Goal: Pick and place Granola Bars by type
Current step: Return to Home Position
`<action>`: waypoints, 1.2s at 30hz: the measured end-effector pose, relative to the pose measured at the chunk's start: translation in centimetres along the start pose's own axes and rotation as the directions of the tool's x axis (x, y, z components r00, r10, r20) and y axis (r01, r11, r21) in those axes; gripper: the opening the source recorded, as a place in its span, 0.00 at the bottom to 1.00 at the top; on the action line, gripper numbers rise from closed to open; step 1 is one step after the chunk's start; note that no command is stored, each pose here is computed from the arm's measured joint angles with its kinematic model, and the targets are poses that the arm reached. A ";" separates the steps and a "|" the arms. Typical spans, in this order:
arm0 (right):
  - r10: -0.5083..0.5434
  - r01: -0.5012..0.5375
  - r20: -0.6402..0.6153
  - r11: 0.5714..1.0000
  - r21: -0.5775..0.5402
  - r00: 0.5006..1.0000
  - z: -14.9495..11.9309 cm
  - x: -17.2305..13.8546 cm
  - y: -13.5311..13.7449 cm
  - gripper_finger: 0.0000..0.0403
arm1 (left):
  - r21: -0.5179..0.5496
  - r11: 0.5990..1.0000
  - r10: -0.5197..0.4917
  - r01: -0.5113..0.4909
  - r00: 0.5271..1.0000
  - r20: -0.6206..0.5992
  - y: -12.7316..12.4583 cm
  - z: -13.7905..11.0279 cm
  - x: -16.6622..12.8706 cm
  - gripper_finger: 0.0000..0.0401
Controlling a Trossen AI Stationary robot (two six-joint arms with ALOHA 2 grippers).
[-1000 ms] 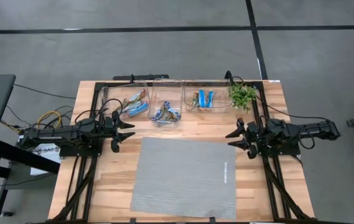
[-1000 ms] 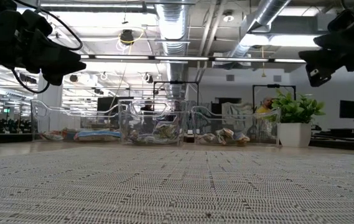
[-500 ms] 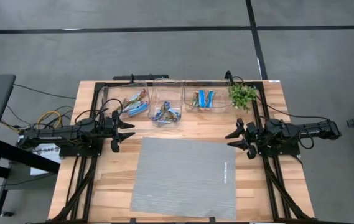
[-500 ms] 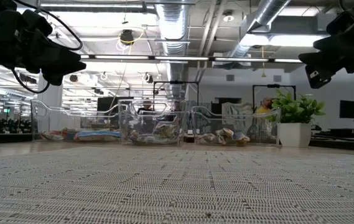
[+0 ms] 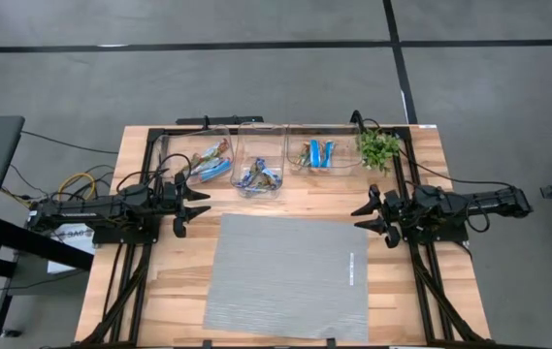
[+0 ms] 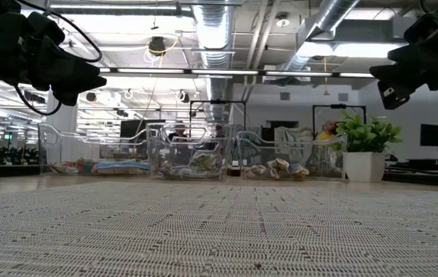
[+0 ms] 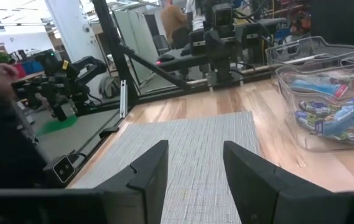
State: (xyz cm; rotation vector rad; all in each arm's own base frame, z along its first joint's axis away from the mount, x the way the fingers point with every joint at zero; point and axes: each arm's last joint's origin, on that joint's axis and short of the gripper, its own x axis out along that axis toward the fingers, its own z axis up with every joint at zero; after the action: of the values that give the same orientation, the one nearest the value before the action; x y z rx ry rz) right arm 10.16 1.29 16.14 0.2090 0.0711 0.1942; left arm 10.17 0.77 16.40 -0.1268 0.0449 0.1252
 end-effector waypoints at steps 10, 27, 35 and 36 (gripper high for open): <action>0.000 0.000 0.000 1.000 0.000 1.000 0.0 0.0 0.0 0.36 | 0.000 1.000 0.000 0.000 1.000 0.000 0.0 0.0 0.0 0.39; 0.001 -0.001 -0.001 1.000 0.000 1.000 0.0 0.0 0.0 0.35 | 0.000 1.000 0.000 0.000 1.000 0.000 0.0 0.0 0.0 0.39; 0.000 0.000 -0.001 1.000 0.000 1.000 0.0 0.0 0.0 0.36 | 0.000 1.000 0.000 0.000 1.000 0.000 0.0 0.0 0.0 0.39; 0.001 -0.001 -0.001 1.000 0.000 1.000 0.0 0.0 0.0 0.36 | 0.000 1.000 0.000 0.000 1.000 0.000 0.0 0.0 0.0 0.39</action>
State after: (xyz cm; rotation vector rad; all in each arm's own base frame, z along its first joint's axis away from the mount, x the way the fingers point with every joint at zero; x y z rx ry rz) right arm 10.17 1.30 16.12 0.2094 0.0722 0.1949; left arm 10.17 0.77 16.41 -0.1268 0.0448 0.1248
